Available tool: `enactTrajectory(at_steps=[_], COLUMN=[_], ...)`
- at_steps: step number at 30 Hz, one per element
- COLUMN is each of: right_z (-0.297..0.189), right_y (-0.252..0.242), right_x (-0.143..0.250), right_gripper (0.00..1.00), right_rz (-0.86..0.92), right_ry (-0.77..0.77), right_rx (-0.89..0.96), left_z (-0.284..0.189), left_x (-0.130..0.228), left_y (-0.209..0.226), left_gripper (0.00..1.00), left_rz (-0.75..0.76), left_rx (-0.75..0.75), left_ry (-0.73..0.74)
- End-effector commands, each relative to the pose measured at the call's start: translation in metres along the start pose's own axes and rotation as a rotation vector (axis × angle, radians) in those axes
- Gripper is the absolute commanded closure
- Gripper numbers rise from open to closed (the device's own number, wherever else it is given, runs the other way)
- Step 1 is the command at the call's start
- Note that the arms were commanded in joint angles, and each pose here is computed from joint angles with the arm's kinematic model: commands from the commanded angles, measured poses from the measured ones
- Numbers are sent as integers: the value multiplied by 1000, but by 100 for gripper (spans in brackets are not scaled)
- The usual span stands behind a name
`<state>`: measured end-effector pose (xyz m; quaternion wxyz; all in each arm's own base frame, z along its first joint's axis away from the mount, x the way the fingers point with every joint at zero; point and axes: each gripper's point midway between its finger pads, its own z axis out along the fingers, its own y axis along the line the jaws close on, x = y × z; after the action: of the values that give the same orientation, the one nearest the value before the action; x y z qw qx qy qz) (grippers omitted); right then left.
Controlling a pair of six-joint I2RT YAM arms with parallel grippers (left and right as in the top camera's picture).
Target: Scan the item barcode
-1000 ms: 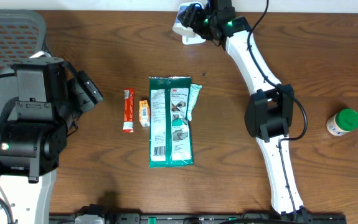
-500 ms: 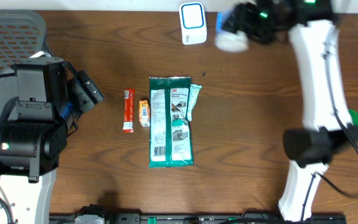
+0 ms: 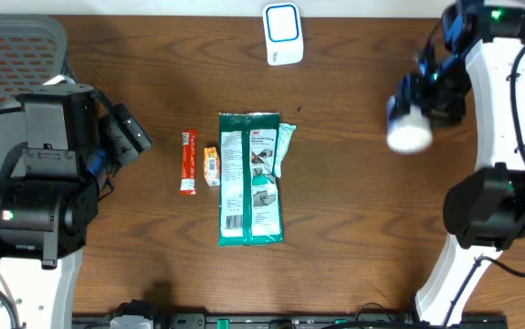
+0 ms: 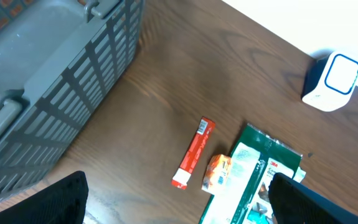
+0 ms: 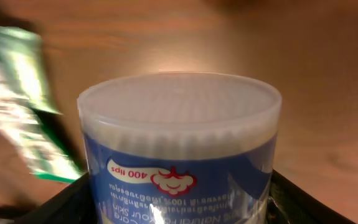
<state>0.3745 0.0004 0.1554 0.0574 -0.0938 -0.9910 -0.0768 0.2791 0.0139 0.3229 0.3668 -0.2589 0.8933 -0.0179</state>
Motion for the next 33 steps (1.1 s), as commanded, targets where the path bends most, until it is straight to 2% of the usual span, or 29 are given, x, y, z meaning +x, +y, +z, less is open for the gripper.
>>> enactTrajectory(at_steps=[1,5,12,13,14,16,23,29,33], right_z=[31,68,101,104,106,106,87,49,38], right_y=[-49,-109,-140,-142,-144,-145,-138,-132,-113], right_x=[7,1,4,3,6,6,2,-8,-9], right_gripper=[93,95,92,87,50,29,1,1,1], right_rz=[57,132,165,168,173,177,176,178,164], right_ry=[78,60,49,45,52,55,50,7,4], right_rx=[137,342,422,423,422,422,395,387,291], left_z=[-3,-3,-3,-3,-3,-3,-3,-3,-3], left_x=[-4,-4,-4,-4,-4,-4,-4,-4,-4], left_y=[1,1,1,1,1,1,1,1,1], left_gripper=[10,10,10,10,11,10,10,10,10], left_rz=[5,5,5,5,5,5,5,5,5], left_rx=[-5,-5,-5,-5,-5,-5,-5,-5,-6], left_ry=[-17,-17,-17,-17,-17,-17,-17,-17,-17])
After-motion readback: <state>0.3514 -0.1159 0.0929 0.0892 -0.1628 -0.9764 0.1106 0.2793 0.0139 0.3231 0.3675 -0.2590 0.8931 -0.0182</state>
